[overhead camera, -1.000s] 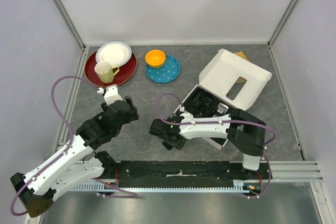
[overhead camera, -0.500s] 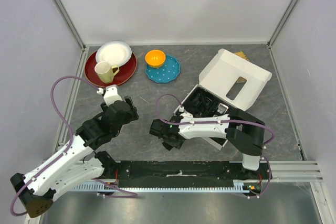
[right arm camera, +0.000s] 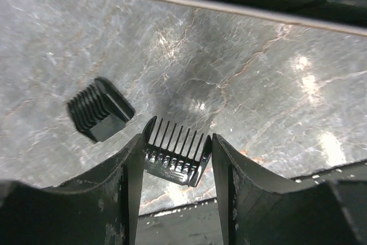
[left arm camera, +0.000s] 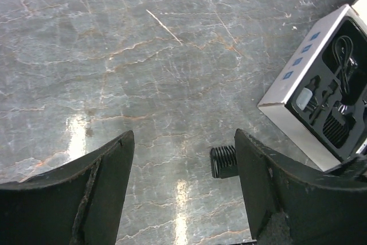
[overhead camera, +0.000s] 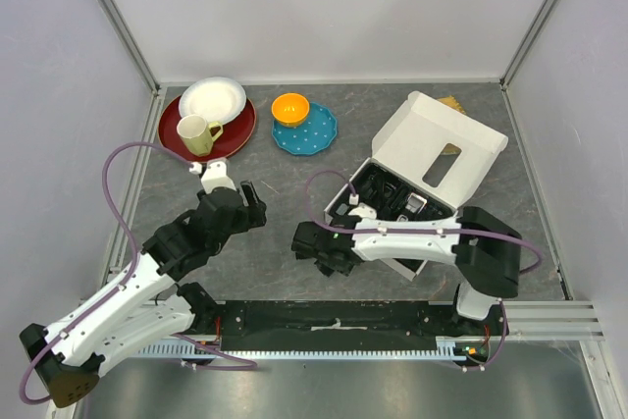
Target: Sort the hair-cutting tools
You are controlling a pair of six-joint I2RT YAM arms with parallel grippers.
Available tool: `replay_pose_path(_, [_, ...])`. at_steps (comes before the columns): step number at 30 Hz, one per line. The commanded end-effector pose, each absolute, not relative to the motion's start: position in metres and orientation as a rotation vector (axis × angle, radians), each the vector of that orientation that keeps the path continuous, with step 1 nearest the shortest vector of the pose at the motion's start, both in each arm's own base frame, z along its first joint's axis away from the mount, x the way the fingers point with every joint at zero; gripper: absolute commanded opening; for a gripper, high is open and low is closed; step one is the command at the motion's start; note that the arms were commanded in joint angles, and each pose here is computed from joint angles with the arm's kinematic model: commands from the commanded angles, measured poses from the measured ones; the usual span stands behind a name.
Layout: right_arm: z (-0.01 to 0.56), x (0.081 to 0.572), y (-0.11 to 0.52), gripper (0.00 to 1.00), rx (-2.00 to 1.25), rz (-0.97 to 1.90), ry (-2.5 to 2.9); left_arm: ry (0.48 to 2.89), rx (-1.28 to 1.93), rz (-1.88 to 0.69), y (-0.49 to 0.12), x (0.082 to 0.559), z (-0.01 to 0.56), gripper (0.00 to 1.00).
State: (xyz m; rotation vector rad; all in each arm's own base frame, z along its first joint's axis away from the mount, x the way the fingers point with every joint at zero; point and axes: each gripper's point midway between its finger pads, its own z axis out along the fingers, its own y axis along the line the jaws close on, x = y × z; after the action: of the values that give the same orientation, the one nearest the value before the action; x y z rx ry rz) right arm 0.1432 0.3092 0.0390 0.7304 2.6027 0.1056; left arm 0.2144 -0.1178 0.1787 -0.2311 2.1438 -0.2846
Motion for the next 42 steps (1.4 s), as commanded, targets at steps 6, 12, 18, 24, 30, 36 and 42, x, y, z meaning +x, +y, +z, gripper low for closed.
replay_pose_path(6, [0.121,0.169,0.269,0.49,0.826,0.272,2.338,2.111,-0.09,-0.495,-0.157,0.218,0.184,0.77])
replay_pose_path(12, [0.164,0.179,0.247,0.46,0.882,0.402,2.196,2.014,0.128,-0.821,-0.207,0.203,0.199,0.77])
replay_pose_path(18, [0.211,0.187,0.237,0.43,0.948,0.559,2.074,1.866,0.254,-1.207,-0.254,0.177,0.225,0.79])
replay_pose_path(24, [0.249,0.194,0.235,0.43,0.985,0.659,1.983,1.649,0.317,-1.42,-0.288,0.159,0.259,0.78])
replay_pose_path(30, [0.267,0.195,0.239,0.41,1.012,0.723,1.964,1.563,0.367,-1.369,-0.318,0.15,0.283,0.77])
replay_pose_path(36, [0.277,0.194,0.236,0.4,1.024,0.762,1.947,1.562,0.321,-1.326,-0.327,0.16,0.288,0.71])
replay_pose_path(42, [0.274,0.191,0.235,0.4,1.026,0.771,1.958,1.572,0.318,-1.307,-0.335,0.167,0.291,0.63])
